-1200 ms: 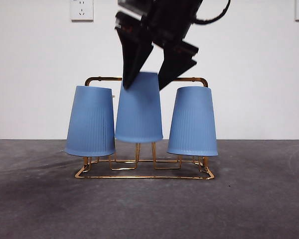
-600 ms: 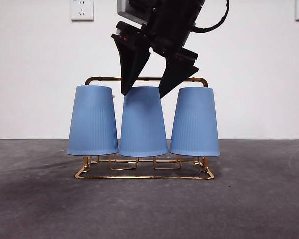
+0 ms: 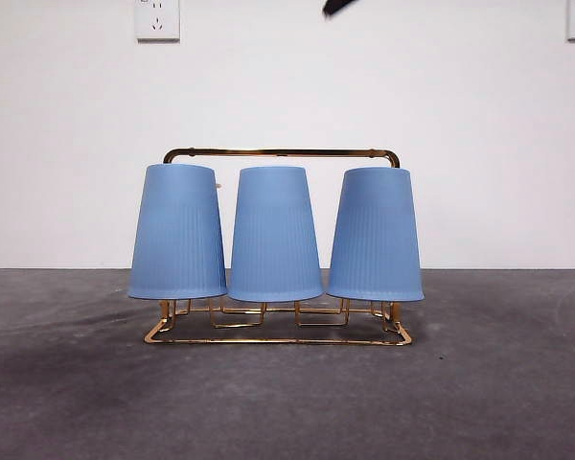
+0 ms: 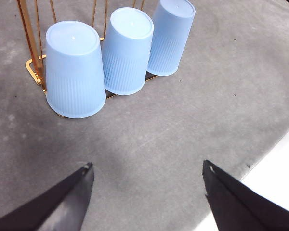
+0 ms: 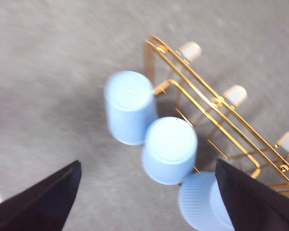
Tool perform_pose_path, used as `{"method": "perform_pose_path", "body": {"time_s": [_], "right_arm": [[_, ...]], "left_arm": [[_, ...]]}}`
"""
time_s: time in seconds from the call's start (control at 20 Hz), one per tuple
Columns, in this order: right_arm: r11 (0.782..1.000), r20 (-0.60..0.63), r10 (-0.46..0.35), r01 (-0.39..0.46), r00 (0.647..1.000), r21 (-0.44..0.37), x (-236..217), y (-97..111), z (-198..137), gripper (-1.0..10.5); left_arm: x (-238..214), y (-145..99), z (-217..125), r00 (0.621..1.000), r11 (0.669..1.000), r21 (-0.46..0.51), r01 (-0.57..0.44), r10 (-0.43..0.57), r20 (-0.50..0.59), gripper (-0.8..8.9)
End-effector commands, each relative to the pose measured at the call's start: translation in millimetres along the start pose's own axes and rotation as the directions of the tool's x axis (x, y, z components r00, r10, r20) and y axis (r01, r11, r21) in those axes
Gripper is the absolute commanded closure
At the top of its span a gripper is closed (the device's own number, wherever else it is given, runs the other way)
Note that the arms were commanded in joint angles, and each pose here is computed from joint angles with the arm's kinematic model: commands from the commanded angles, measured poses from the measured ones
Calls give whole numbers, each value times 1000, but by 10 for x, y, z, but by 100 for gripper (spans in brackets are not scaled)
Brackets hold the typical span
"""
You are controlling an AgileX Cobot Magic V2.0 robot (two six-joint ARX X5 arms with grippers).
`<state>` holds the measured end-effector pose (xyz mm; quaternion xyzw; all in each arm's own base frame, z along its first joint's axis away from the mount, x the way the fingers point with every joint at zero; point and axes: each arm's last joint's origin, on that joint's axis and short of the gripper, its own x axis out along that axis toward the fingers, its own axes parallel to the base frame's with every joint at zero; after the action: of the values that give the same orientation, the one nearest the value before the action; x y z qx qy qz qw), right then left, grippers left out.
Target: Pick the top cup and place it on cupholder, pick up the mid cup and place it on cupholder, last pick the bottom cup and place it on cupholder.
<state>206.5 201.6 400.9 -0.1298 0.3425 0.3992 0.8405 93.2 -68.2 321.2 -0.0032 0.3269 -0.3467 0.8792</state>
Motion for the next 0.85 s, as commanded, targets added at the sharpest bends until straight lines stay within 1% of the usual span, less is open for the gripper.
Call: {"method": "perform_pose_path", "body": {"time_s": [0.05,0.25,0.5,0.6,0.7,0.85], "right_arm": [[1000,31,23,-23,999,-22,-188,103,-111,505],[999,56,35,-36,998,10,-361,166,-552,505],[991,120,50,-65,991,120,-406,193,-1252,505],[987,144,55,-76,988,144,-414,202,-1436,505],[983,158,47,-74,986,166,-430,198,-1537,505],[983,164,45,-73,985,168,-447,198,-1575,506]], "left_arm": [[-3,-14,26,1000,1000,4,12,-12,8,463],[-3,-13,25,1000,1000,4,12,-12,7,463],[-3,-13,24,1000,1000,3,12,-12,6,463],[-3,-13,24,1000,1000,3,12,-12,6,463],[-3,-13,24,1000,1000,3,12,-12,6,463],[-3,-13,24,1000,1000,3,11,-12,6,464]]}}
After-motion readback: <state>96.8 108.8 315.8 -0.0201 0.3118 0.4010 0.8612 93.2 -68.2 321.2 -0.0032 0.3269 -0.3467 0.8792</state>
